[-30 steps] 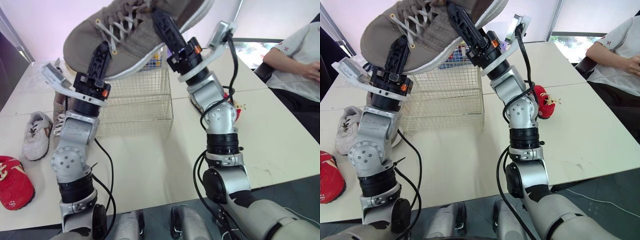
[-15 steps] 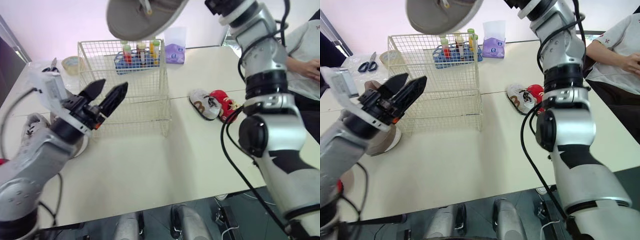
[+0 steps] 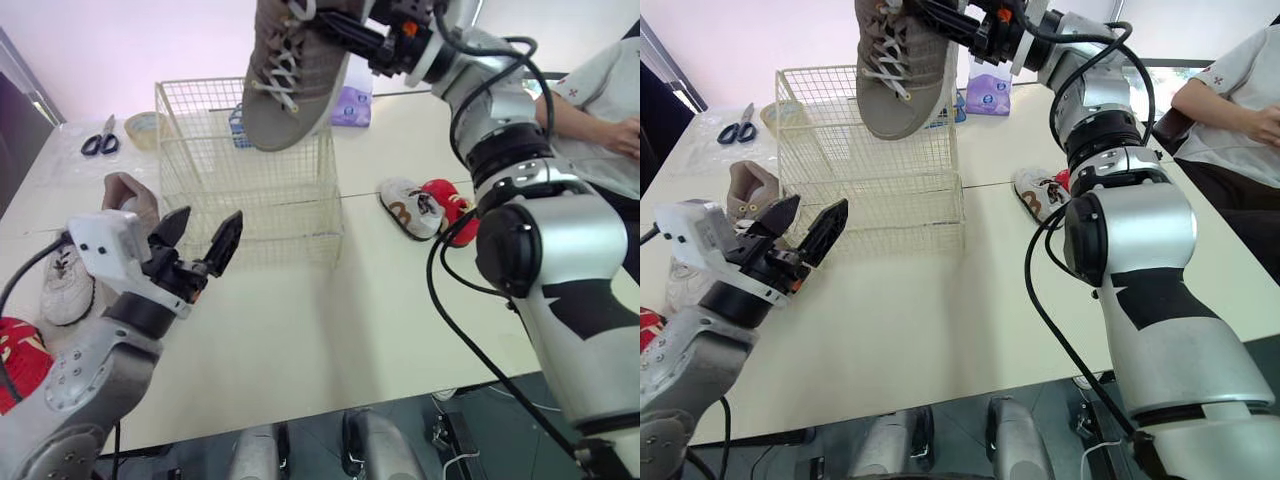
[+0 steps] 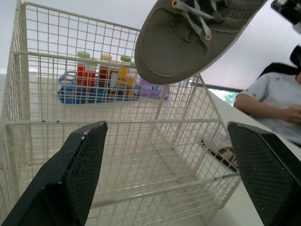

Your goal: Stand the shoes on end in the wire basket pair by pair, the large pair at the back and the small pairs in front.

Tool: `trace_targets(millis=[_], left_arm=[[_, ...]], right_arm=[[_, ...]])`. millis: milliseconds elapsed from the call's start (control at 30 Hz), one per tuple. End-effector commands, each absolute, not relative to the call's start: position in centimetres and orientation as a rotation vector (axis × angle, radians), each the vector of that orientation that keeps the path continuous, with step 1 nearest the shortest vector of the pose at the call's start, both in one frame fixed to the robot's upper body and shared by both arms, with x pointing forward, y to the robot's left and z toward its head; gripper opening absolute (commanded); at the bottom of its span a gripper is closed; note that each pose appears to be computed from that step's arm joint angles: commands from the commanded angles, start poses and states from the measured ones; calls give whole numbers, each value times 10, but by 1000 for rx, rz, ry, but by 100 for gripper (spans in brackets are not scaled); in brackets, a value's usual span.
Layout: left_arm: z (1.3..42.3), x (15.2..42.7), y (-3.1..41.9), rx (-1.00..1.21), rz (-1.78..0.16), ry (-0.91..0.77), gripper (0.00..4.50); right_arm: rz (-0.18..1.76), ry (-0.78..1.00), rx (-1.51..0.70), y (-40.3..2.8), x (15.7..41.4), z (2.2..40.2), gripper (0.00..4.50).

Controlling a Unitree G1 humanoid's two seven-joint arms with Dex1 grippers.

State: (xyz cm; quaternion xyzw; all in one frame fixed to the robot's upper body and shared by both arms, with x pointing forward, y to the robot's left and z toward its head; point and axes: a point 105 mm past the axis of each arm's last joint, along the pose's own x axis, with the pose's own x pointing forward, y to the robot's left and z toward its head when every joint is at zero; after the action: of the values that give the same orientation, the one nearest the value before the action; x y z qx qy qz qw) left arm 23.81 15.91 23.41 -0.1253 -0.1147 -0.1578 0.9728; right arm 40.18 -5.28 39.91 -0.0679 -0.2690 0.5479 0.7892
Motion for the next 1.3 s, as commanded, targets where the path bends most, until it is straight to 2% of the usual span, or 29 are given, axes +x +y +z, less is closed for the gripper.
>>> trace_targets(millis=[33, 233, 467, 667, 900, 967, 1000, 1067, 1100, 1300], left_arm=[[243, 227, 158, -257, -325, -296, 418], [250, 226, 164, -218, -312, -327, 418], [252, 229, 166, -223, -301, -340, 418], [250, 228, 166, -236, -279, -340, 418], [245, 233, 165, -236, -275, -322, 418], [245, 236, 165, -237, -275, -322, 423], [245, 237, 164, -238, -276, -322, 423], [245, 238, 164, -239, -277, -321, 423], [245, 238, 163, -240, -278, -320, 423], [244, 243, 161, -247, -293, -308, 423]], right_arm=[[1189, -685, -58, -63, 388, 435, 189], [1098, -738, -65, -73, 389, 450, 189], [1015, -738, -253, -59, 393, 448, 189], [1019, -673, -505, -34, 401, 414, 189], [1111, -563, -506, -19, 407, 379, 189], [1095, -510, -501, -21, 412, 372, 285], [1074, -499, -501, -24, 415, 371, 318], [1033, -494, -478, -29, 419, 372, 421], [1015, -487, -480, -31, 421, 372, 444], [959, -495, -499, -43, 425, 376, 444]])
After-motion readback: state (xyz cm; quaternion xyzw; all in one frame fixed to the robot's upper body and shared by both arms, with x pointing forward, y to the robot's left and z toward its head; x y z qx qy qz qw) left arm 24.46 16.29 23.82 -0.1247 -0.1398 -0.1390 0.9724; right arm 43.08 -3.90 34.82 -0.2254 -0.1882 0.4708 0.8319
